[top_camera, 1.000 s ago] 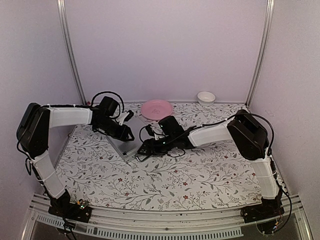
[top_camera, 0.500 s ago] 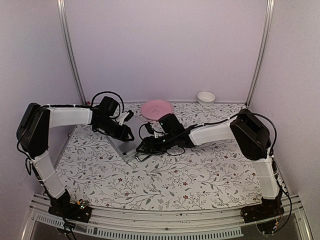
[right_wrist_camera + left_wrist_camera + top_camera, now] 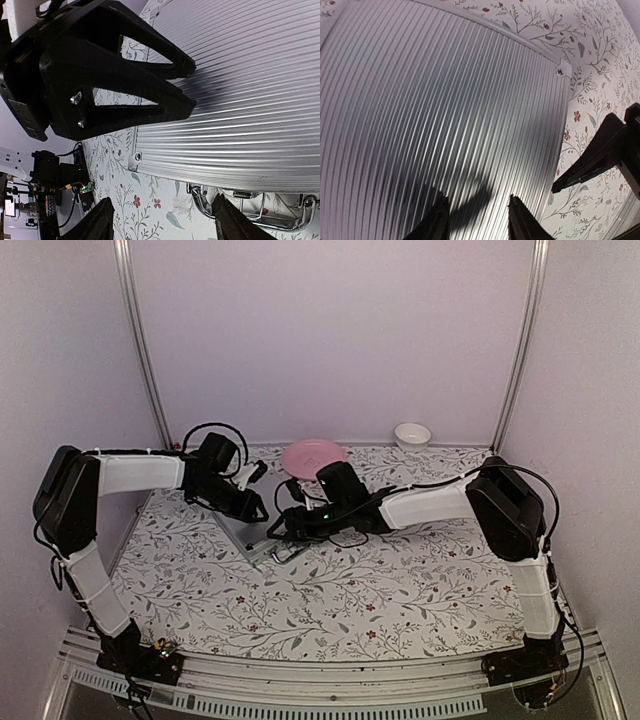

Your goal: Pack up texas hold em set

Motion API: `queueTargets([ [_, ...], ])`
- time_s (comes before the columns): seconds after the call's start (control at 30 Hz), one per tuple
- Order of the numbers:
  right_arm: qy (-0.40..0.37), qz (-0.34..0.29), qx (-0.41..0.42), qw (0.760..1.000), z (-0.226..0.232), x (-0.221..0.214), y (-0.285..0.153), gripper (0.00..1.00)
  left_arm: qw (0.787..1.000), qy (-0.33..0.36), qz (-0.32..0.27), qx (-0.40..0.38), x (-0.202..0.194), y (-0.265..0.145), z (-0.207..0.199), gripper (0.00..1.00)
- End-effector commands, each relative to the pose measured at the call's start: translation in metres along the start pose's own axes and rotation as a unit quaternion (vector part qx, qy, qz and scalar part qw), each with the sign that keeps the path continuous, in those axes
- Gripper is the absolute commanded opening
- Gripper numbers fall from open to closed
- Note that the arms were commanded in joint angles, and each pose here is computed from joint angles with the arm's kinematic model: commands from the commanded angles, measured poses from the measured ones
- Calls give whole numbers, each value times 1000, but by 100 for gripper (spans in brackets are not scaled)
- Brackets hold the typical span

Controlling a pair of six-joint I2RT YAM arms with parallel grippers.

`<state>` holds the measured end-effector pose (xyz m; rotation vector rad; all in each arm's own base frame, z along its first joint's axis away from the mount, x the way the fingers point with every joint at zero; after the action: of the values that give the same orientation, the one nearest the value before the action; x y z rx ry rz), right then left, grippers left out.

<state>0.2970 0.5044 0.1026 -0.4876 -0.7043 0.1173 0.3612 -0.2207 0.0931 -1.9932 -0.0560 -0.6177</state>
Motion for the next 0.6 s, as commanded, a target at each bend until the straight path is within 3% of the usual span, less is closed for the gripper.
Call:
queueTargets([
  [0.0, -19, -31, 9, 999, 19, 19, -14, 68, 999, -2, 29, 22, -14, 6, 8, 41],
  [0.3, -7, -20, -76, 997, -21, 3, -25, 69, 999, 1, 27, 19, -13, 6, 5, 41],
  [0.57, -4, 4, -93, 996, -37, -12, -15, 70, 999, 3, 29, 19, -14, 7, 4, 41],
])
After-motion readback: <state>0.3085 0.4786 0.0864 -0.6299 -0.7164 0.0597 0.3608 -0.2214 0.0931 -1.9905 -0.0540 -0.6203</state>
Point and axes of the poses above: each gripper's point midway between its finger pads, its own y axis out along the fingers, its own z axis along the line the jaws close on, x = y × z, the point moved 2 cm from there along -y, back along the fingers, and after that the axes turned 8 degrees about -y, right-handed, at the moved point
